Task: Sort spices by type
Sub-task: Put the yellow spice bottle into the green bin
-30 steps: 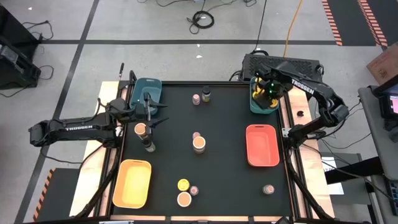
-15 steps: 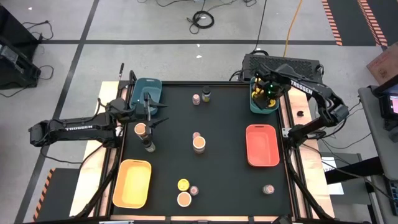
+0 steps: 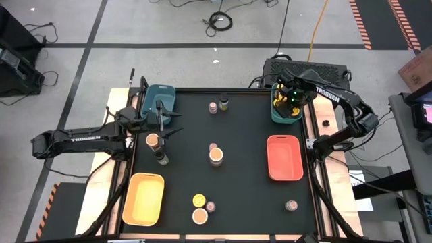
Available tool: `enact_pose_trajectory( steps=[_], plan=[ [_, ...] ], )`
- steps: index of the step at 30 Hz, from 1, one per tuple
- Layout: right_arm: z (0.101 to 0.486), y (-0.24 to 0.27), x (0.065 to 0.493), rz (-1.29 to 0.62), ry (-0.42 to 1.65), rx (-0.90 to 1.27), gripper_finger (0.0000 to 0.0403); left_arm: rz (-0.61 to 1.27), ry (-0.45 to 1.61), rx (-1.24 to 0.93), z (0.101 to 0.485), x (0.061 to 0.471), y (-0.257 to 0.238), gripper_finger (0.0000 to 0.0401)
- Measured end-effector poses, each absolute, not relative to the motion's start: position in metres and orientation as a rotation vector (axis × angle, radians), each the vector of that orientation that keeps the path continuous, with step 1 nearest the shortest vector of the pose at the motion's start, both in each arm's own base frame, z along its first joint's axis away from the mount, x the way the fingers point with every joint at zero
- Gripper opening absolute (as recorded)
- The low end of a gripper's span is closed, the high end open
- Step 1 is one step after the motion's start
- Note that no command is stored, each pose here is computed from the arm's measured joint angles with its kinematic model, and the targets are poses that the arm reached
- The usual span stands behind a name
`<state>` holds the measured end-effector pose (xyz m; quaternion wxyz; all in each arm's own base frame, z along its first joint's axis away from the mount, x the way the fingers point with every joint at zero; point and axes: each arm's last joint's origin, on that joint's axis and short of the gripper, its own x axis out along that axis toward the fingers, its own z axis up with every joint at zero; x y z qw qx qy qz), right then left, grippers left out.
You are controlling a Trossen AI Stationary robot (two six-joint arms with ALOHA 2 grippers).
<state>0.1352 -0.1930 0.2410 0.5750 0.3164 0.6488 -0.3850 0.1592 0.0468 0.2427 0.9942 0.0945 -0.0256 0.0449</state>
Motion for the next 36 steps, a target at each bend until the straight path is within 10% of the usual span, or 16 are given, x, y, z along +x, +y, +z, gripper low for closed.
enact_pose_trajectory(
  steps=[36],
  plan=[
    [0.314, -0.181, 0.187, -0.719, 1.213, 0.683, 0.0281, 0.076, -0.052, 0.190, 0.243, 0.159, 0.046, 0.0251]
  ],
)
